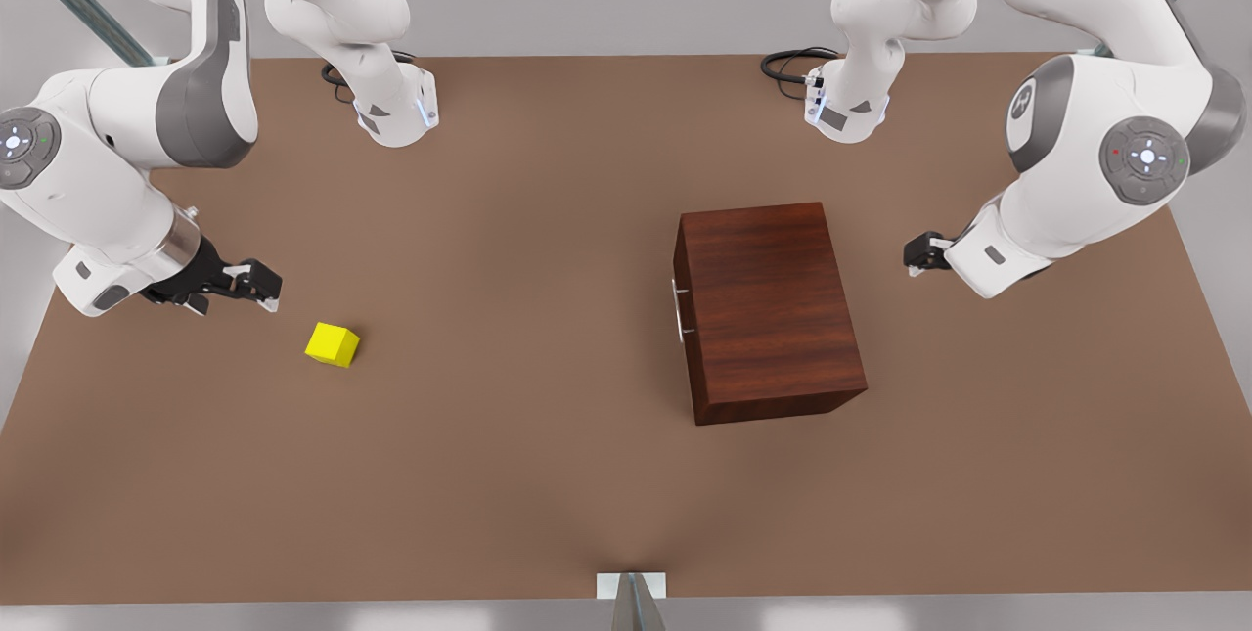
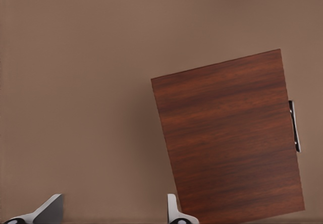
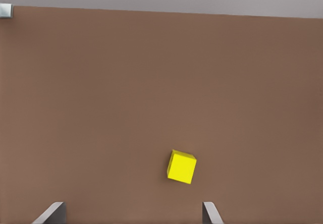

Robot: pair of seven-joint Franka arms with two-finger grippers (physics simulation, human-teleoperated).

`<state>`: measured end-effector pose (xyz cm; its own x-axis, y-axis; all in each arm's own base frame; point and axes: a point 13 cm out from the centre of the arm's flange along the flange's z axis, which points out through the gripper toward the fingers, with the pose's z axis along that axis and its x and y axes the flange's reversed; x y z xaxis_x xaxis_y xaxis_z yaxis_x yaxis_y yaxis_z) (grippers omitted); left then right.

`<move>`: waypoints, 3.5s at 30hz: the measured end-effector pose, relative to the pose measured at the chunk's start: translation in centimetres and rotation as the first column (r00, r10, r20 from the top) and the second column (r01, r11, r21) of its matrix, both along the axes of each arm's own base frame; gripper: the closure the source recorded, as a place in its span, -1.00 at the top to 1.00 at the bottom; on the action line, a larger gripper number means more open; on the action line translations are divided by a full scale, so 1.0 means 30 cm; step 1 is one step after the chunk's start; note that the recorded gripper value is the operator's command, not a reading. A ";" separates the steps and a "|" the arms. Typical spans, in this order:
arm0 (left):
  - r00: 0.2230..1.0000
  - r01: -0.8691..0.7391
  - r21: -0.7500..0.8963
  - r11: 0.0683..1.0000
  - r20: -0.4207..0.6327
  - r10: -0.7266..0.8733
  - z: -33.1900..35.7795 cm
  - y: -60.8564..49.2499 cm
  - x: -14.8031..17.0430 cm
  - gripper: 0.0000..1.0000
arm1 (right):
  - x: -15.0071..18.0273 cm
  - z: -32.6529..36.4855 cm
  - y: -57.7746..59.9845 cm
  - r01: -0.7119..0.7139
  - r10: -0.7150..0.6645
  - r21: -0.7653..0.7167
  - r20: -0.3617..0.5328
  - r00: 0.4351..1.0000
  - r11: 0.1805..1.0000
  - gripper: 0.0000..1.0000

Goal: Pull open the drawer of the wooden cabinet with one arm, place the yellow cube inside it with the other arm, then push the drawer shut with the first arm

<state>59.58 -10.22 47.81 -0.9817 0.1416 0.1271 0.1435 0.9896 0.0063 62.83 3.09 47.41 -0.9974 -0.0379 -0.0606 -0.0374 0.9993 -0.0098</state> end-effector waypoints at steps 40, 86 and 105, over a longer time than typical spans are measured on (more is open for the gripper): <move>0.836 -0.534 0.171 0.828 0.249 0.488 -0.894 -1.230 -0.162 0.45 | -0.119 -0.960 -0.225 0.251 -0.232 0.036 -0.278 0.932 0.967 1.00; 0.916 -0.348 0.115 0.931 0.256 0.310 -0.949 -1.384 -0.189 0.46 | -0.222 -1.405 -0.264 0.410 -0.412 -0.061 -0.250 0.876 0.910 0.73; 0.836 -0.461 -0.202 0.864 0.226 0.500 -0.340 -1.410 -0.038 0.68 | 0.028 -1.011 -0.031 0.305 -0.299 0.052 -0.106 0.948 0.951 0.21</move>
<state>58.42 -52.53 37.62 -0.9240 -0.3599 -0.1294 -0.3385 0.9270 -0.1612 63.68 2.16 17.07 -0.9627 0.2670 0.0438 0.2689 0.9620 0.0464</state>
